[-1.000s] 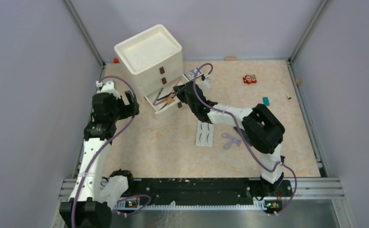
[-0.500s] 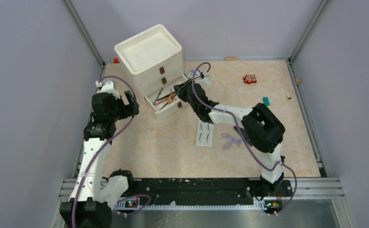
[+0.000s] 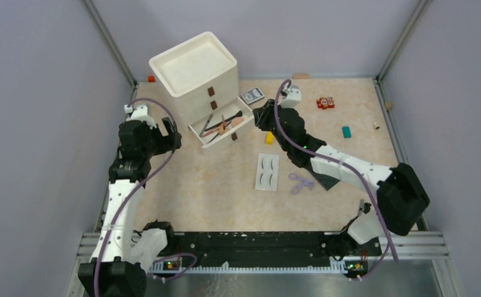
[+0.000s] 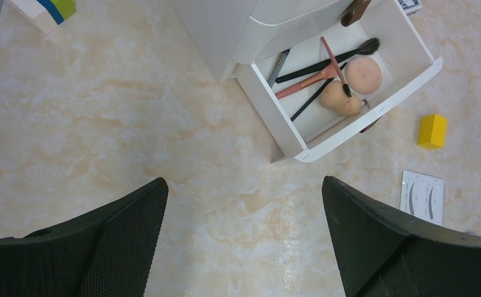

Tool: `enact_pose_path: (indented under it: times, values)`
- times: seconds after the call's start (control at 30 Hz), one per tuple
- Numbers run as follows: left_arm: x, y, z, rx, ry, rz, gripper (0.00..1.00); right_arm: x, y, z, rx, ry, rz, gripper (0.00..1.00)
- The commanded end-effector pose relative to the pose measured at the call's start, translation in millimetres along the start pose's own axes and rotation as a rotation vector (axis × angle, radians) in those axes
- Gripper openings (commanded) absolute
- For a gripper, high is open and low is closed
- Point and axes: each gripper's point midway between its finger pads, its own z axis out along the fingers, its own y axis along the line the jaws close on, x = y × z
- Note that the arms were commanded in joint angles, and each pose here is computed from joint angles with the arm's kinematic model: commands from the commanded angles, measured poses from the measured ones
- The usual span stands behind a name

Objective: Organize the makeup
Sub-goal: Pick up the makeup tool from the center of the board.

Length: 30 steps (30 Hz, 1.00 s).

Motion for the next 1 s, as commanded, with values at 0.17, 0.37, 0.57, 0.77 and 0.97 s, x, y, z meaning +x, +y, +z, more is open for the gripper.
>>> enact_pose_path:
  times: [0.17, 0.37, 0.57, 0.77, 0.97]
  values:
    - [-9, -4, 3, 0.032, -0.034, -0.013, 0.99, 8, -89, -69, 0.254, 0.207, -0.348, 0.33]
    - [-8, -4, 4, 0.033, -0.031, -0.013, 0.99, 46, -131, -108, 0.309, 0.529, -0.424, 0.40]
    - [-6, -6, 6, 0.046, -0.020, -0.016, 0.99, 88, -164, -156, 0.313, 0.942, -0.631, 0.44]
    - [-6, -6, 6, 0.043, -0.021, -0.016, 0.99, 110, -182, -172, 0.270, 1.138, -0.757, 0.46]
    - [-6, -6, 6, 0.047, -0.018, -0.016, 0.99, 120, -191, -163, 0.277, 1.136, -0.781, 0.47]
